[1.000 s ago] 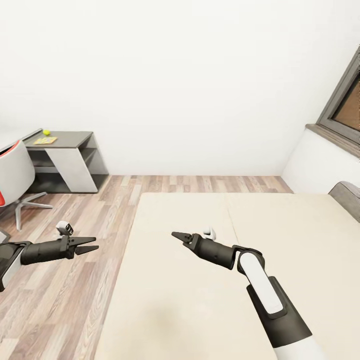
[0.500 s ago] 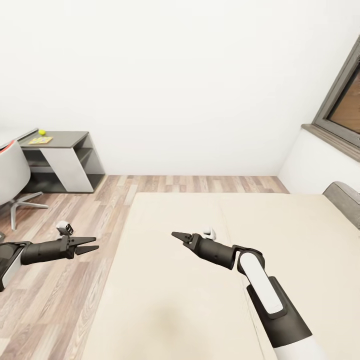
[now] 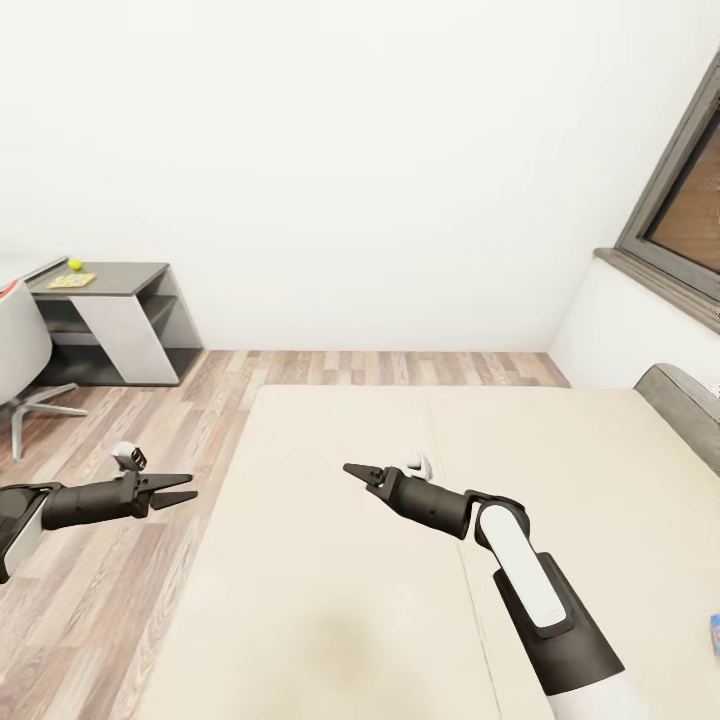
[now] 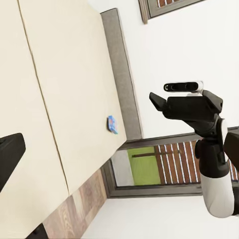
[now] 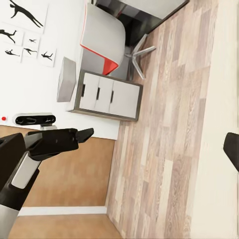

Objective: Put all the toys in the child's room - the three board games (two on the bed and one on the table), the two jigsaw puzzles on the table, and the tennis ball on the table - inside the toy box on the table in the child's room.

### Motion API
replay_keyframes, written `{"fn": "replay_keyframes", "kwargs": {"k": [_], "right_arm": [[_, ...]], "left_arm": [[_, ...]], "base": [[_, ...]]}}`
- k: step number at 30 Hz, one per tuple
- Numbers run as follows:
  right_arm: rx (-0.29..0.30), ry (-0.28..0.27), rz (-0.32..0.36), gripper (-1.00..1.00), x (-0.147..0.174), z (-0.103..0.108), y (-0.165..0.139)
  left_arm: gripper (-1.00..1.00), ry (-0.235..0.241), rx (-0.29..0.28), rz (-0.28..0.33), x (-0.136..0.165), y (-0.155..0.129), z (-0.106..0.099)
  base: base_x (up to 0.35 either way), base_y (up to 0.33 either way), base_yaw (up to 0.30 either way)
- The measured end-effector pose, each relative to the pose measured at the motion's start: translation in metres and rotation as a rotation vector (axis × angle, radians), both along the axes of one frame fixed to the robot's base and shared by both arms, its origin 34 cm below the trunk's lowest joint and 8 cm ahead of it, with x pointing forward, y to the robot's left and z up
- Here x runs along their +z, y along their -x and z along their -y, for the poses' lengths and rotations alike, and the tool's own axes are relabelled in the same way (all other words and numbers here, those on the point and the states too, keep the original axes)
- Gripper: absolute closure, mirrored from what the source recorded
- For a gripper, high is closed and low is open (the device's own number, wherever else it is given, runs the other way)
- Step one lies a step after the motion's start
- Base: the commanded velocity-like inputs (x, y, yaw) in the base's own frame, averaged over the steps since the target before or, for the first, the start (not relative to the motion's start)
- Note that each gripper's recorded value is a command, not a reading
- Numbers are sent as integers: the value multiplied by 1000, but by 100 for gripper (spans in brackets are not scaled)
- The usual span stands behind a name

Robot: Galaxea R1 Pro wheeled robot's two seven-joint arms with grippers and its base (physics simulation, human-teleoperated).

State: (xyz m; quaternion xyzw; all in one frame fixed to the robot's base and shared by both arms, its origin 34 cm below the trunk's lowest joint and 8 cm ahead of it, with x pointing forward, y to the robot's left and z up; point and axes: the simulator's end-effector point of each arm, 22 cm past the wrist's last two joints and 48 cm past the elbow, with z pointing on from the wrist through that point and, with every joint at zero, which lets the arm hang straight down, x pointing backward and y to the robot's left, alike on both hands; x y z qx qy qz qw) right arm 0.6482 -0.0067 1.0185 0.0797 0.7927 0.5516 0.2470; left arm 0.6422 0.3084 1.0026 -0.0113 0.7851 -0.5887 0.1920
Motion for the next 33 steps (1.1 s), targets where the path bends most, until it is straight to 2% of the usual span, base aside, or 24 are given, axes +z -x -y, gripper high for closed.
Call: {"fn": "replay_keyframes", "kwargs": {"k": [33], "right_arm": [[1, 1, -1, -100, -1, 0, 0]], "left_arm": [[-100, 0, 0, 0, 0, 0, 0]], "base": [[0, -166, 0]]}}
